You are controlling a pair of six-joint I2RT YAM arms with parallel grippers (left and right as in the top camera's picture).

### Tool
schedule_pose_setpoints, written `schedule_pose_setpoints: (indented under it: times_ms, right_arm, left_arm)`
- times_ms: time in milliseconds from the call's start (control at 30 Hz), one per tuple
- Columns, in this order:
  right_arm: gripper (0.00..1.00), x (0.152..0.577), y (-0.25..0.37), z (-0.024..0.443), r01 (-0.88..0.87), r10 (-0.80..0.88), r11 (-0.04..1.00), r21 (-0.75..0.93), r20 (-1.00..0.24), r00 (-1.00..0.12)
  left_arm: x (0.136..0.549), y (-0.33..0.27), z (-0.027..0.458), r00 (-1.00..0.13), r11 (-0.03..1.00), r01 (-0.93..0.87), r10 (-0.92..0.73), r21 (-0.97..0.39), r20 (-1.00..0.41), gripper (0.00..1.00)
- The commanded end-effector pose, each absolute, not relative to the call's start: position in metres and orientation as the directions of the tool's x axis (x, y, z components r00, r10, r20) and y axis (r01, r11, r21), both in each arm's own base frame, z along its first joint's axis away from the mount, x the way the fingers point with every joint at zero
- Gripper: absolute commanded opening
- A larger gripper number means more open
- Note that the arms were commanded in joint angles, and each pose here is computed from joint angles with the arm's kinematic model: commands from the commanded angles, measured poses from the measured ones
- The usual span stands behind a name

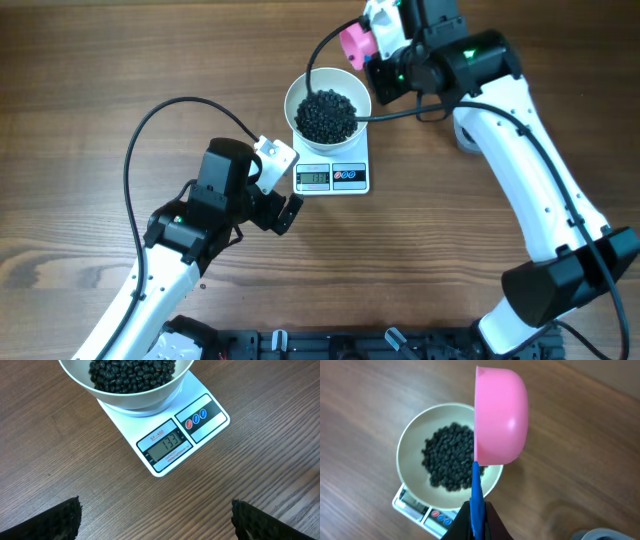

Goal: Scoop item into bowl and weigh 150g on scale
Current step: 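Move the empty scoop back right over the bean tub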

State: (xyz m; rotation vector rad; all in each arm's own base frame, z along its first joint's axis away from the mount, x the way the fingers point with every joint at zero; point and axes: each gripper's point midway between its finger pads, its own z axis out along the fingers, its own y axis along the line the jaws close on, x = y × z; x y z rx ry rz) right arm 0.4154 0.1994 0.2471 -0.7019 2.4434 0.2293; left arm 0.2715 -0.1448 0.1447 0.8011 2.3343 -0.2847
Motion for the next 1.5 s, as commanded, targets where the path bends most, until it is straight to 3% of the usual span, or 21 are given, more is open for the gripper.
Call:
schedule_pose_setpoints:
  times_ms: [0,500,700,867,1167,1467]
  right_arm:
    - [0.04,0.408,0.198,0.255,-0.514,-0.447,0.856,-0.050,-0.569,-0.690]
    - [0.04,0.410,0.198,0.256,-0.511,-0.443,0.858,-0.051,-0.576,-0.687]
    - [0.04,0.418,0.172,0.258,-0.446,-0.360,0.895,0.012,-0.571,-0.738]
    - [0.04,0.416,0.109,0.260,-0.307,-0.222,0.947,0.092,-0.505,-0.834]
    - [0.04,0.391,0.000,0.237,-0.043,-0.037,0.999,0.011,-0.336,-0.941]
    - [0.04,0.372,-0.039,0.194,0.115,0.118,0.993,0.027,-0.193,-0.974]
  left_arm:
    - [0.271,-0.144,0.142,-0.606,0.787,0.617,0.478,0.004,-0.636,1.00]
    - [0.271,-0.144,0.142,-0.606,0.787,0.617,0.479,0.004,-0.636,1.00]
    - [0.271,-0.144,0.142,-0.606,0.787,0.617,0.479,0.004,-0.636,1.00]
    - [0.271,-0.144,0.142,-0.606,0.787,0.617,0.479,0.004,-0.636,1.00]
    - [0.271,-0.144,0.142,-0.606,0.787,0.617,0.479,0.004,-0.636,1.00]
    - [0.271,-0.144,0.142,-0.606,0.787,0.617,0.478,0.004,-0.636,1.00]
